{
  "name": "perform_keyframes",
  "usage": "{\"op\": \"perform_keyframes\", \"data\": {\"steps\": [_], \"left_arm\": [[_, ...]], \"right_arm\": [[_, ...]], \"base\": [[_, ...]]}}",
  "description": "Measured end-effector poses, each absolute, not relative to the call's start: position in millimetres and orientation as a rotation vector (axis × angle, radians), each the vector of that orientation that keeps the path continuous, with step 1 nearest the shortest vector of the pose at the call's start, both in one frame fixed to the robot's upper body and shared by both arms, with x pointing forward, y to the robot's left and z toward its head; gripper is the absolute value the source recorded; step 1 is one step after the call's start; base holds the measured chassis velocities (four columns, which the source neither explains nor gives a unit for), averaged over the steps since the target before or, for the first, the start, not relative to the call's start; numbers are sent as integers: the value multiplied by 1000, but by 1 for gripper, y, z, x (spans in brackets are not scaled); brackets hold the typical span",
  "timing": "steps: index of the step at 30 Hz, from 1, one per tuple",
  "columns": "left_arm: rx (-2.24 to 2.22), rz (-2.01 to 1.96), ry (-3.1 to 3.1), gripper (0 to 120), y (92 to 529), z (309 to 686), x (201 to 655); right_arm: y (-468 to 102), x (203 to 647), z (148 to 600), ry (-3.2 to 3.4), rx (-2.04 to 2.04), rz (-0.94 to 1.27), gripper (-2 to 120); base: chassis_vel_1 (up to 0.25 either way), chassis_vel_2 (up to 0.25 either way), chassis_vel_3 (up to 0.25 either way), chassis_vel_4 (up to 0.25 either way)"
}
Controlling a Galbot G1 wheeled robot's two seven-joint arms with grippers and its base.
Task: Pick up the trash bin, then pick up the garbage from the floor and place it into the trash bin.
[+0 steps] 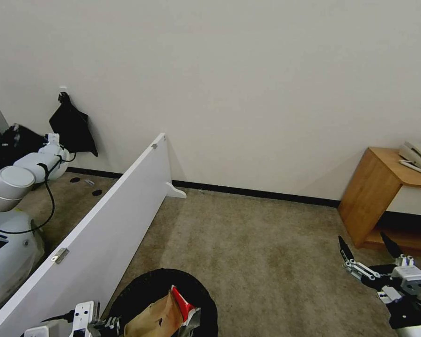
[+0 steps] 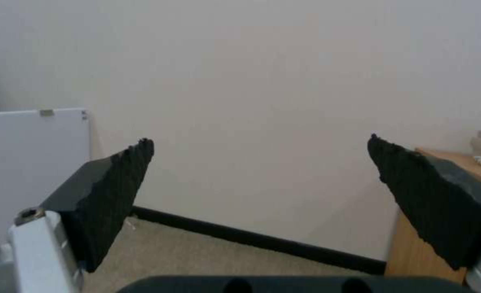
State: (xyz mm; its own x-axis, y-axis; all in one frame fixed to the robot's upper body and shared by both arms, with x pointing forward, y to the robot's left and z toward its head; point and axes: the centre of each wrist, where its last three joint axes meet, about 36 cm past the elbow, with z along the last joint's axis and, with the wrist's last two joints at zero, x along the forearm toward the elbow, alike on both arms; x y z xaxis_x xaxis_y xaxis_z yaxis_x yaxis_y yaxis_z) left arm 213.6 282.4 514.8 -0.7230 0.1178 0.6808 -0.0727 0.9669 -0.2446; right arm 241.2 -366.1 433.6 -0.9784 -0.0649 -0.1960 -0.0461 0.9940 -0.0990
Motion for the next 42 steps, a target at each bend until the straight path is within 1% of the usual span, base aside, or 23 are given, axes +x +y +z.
{"op": "perform_keyframes", "data": {"steps": [42], "left_arm": [[-57,341,-2393,4,281,517,219]], "right_arm": [[-354,220,405,2982,-95,-218,100]], "base": [[0,0,0,0]]}}
